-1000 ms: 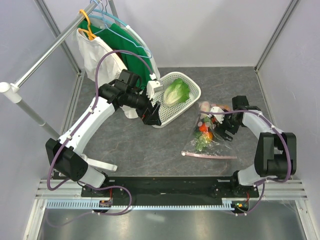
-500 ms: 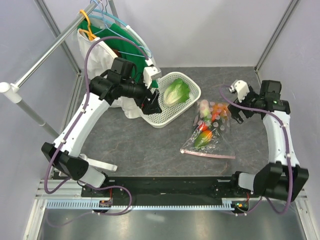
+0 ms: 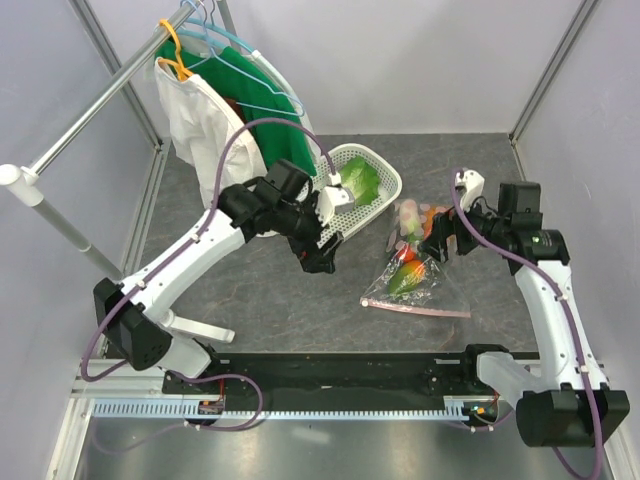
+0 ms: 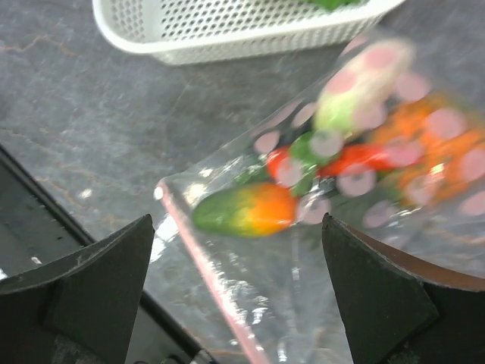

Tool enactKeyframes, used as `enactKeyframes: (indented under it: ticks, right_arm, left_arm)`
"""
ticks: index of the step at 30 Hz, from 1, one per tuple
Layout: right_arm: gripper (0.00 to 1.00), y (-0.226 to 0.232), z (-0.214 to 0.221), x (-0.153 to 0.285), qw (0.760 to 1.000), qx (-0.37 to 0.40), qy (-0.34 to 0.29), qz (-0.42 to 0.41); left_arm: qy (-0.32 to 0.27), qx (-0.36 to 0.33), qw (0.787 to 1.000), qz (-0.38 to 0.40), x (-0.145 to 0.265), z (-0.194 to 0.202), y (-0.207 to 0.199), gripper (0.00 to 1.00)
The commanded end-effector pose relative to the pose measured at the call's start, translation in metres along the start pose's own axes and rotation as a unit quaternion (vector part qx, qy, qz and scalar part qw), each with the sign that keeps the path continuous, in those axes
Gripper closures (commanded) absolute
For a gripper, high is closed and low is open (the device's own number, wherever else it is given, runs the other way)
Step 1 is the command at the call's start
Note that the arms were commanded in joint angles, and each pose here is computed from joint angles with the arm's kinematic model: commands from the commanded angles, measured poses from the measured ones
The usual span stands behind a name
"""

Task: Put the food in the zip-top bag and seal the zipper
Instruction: Reset both arms

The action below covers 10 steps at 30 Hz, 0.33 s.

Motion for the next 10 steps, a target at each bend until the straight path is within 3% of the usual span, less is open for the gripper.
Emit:
enactKeyframes:
  ticks: [1, 10]
  right_arm:
    - [0.02, 0.014, 0.013, 0.0, 0.999, -0.04, -0.009, 0.004]
    - [0.02, 0.015, 0.006, -0.006, 1.0, -0.024, -0.014, -0.003]
  left_arm:
    - [-0.022, -0.001, 0.999, -0.03, -0.01, -0.006, 0.004, 0.0]
    - [-0.025, -0.039, 0.995, -0.091, -0.029, -0.032, 0.01, 0.0]
Point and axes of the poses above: each gripper's point midway between its finger pads, its own x axis back along the fingers, its own y axis along the line the jaws close on, z = x × y, the point moved 8 cm from there along x, back along the fingers, and after that the axes turned 8 degrees about x, right-handed, at the moved point
